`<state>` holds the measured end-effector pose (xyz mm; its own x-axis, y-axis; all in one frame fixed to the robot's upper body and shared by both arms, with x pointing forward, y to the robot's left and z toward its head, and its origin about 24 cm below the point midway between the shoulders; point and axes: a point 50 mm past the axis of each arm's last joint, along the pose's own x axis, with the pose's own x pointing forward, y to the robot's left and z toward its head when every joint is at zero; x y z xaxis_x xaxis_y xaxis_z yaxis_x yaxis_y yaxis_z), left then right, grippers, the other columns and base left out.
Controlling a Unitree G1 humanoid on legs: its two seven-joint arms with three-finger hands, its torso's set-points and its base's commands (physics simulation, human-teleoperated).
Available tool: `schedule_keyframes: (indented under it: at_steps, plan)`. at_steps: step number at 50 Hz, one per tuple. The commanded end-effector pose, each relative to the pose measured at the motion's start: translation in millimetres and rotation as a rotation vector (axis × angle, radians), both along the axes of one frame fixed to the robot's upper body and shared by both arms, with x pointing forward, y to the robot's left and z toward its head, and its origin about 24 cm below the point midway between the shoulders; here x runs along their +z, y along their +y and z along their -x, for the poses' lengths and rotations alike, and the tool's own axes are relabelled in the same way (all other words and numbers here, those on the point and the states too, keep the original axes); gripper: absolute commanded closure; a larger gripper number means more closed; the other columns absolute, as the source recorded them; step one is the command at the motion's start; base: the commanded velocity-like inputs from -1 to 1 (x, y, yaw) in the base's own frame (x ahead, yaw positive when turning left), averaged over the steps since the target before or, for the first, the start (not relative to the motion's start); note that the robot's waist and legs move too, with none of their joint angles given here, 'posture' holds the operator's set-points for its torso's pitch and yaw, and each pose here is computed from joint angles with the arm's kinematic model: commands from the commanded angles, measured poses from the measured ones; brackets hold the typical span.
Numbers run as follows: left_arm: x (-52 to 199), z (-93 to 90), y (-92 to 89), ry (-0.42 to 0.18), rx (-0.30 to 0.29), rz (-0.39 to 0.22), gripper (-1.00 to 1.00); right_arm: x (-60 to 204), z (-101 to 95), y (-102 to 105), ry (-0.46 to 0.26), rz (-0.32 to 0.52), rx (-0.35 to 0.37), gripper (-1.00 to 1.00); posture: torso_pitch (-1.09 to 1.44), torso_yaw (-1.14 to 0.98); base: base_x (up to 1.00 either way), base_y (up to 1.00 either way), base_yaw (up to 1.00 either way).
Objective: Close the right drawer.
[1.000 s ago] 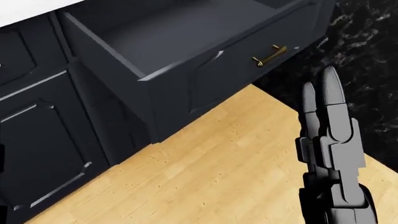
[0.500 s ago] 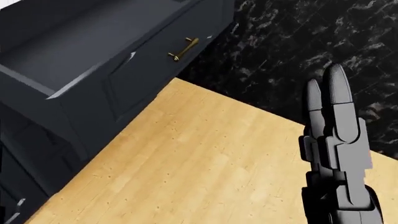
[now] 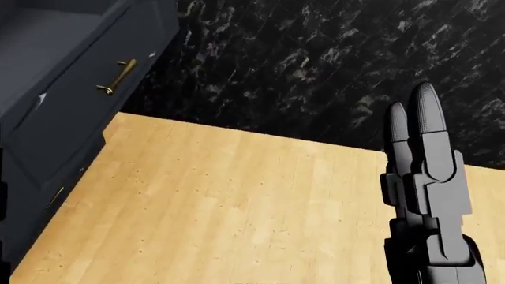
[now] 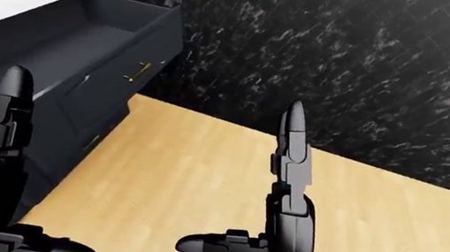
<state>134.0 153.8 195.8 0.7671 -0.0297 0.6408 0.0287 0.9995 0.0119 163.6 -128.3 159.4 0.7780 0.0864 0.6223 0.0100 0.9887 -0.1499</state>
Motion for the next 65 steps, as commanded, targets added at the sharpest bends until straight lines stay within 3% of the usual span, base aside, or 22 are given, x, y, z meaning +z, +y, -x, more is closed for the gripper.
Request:
schedule_keyframes:
  at_steps: [1,24,65]
  plan:
    - [7.1,5.0,0.7,-0.051,0.006,-0.002,-1.0,9.5,4.3,1.5,-0.061,-0.011,0.012,-1.0,0.0,0.0,0.0,0.0,-0.53]
    - [7.0,4.7,0.5,-0.049,0.005,-0.002,-1.0,8.9,4.2,1.4,-0.056,-0.014,0.012,-1.0,0.0,0.0,0.0,0.0,-0.51]
    - [6.2,5.5,0.1,-0.045,0.0,-0.002,-1.0,8.7,2.3,2.8,-0.034,-0.013,0.014,-1.0,0.0,0.0,0.0,0.25,0.0]
